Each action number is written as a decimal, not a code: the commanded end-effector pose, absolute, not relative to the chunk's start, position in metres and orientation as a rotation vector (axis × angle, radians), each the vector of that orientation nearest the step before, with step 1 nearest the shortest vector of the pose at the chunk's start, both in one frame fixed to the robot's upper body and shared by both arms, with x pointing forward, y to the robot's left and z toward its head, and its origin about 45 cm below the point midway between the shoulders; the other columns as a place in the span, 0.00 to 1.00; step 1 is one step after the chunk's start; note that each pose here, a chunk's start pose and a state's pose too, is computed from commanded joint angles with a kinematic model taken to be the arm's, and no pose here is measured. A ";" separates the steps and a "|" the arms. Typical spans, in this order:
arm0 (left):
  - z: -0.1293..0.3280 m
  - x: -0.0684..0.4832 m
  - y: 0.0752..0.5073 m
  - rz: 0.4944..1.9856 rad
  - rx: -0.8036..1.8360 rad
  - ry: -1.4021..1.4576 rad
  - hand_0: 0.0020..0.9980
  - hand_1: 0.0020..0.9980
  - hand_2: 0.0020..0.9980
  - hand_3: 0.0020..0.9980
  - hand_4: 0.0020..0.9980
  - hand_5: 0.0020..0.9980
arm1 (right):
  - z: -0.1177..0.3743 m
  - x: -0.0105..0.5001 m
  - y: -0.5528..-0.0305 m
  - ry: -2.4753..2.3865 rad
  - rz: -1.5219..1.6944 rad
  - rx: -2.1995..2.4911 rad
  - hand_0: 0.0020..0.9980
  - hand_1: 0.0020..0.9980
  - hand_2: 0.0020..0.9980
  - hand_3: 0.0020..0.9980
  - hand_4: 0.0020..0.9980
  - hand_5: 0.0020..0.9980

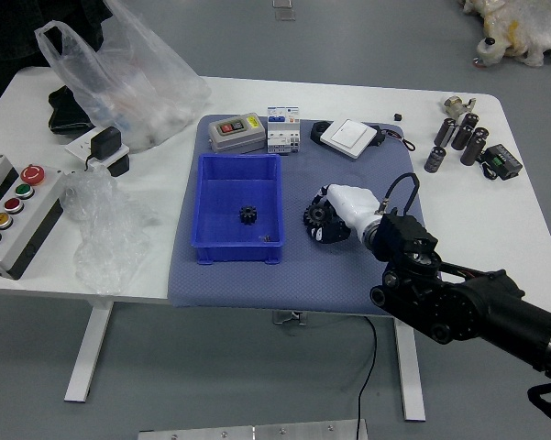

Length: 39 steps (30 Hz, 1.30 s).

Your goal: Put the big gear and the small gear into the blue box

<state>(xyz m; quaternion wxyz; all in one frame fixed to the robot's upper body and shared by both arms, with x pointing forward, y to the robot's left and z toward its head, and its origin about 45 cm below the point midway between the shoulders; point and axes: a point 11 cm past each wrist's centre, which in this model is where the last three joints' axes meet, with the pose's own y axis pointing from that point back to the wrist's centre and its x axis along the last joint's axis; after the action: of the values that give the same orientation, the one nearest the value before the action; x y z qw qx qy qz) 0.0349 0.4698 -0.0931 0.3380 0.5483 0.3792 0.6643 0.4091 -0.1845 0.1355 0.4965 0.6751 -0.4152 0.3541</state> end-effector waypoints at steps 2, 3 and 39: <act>-0.093 0.034 0.470 1.731 1.430 0.990 0.62 0.58 0.55 0.68 0.72 0.28 | 0.144 0.412 -0.185 -1.025 0.876 1.636 0.69 0.55 0.45 0.53 0.31 0.00; -0.093 0.033 0.470 1.730 1.431 0.991 0.62 0.58 0.55 0.68 0.72 0.27 | 0.151 0.414 -0.185 -1.041 0.890 1.636 0.69 0.55 0.45 0.53 0.33 0.00; -0.095 0.022 0.467 1.707 1.461 1.010 0.63 0.58 0.55 0.68 0.72 0.27 | 0.182 0.402 -0.088 -0.921 1.217 1.763 0.93 0.96 0.95 0.86 0.48 0.21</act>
<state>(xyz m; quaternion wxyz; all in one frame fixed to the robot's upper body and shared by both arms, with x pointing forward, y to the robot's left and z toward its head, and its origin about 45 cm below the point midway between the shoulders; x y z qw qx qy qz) 0.0225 0.4672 -0.0953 0.3326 0.5591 0.3867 0.6536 0.4018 -0.0875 0.1824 0.3939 0.6950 -0.3630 0.4796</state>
